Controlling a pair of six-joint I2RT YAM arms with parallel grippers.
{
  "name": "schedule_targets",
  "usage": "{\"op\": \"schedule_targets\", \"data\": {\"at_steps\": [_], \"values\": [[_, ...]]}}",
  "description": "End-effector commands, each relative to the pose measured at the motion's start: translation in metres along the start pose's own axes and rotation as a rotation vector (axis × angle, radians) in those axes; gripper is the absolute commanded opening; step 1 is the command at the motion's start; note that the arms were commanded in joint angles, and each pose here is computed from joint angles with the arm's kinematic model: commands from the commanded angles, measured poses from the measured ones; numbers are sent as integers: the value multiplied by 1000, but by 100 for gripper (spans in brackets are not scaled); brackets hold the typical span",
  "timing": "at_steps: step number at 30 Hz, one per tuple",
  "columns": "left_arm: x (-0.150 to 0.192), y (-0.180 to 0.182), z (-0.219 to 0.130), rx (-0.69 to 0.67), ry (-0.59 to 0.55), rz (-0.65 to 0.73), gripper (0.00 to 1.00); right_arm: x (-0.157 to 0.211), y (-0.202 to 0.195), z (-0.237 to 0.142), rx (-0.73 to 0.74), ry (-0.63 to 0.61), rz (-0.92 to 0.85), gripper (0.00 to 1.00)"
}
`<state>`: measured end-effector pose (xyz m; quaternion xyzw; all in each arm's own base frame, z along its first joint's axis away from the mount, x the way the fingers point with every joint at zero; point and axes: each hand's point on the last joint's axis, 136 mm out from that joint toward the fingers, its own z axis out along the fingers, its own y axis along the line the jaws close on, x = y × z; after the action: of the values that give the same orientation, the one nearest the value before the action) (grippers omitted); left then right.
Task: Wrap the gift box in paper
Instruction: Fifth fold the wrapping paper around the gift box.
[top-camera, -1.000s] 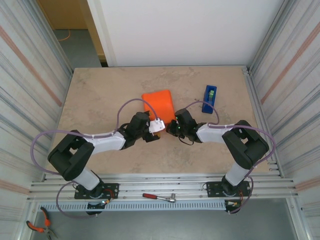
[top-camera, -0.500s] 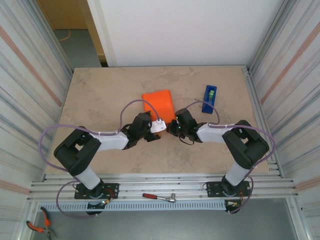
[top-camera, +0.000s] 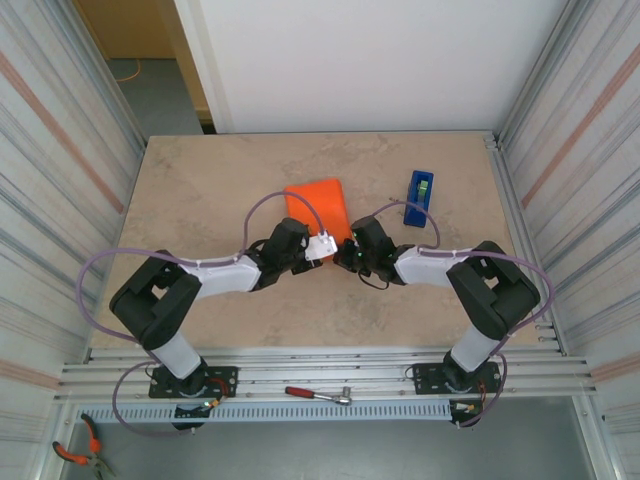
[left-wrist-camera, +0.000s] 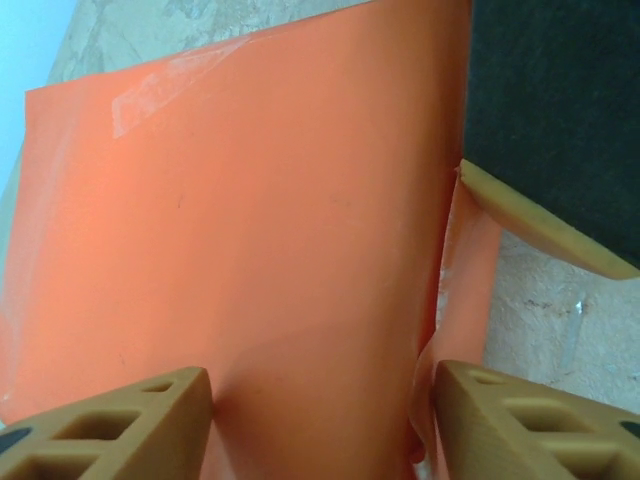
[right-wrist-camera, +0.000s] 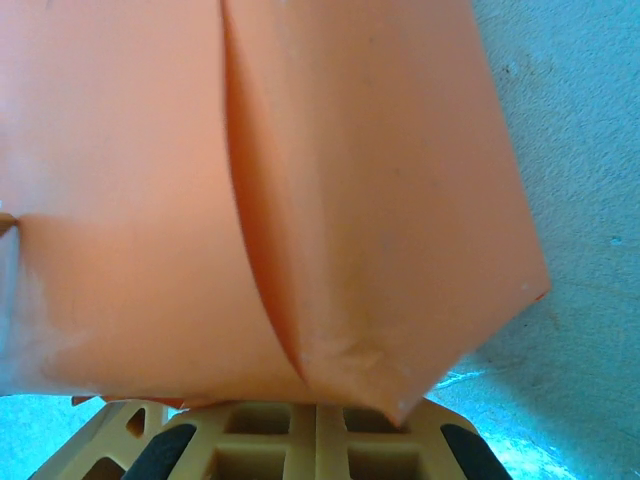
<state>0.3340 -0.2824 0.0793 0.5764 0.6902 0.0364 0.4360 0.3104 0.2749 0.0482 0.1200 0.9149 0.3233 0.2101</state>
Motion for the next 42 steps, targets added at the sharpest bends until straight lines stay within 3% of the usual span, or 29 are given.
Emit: {"op": "schedule_targets", "data": {"at_steps": [1, 15, 32, 42], "values": [[0, -3, 2, 36, 15, -14, 58, -9, 12, -12, -32, -18, -20, 0], [0, -3, -2, 45, 17, -43, 58, 7, -20, -27, -6, -19, 16, 0], [0, -1, -4, 53, 16, -61, 58, -8, 16, -7, -67, -2, 2, 0], [2, -2, -4, 59, 25, -67, 56, -32, 13, -43, -84, -64, 23, 0]]}}
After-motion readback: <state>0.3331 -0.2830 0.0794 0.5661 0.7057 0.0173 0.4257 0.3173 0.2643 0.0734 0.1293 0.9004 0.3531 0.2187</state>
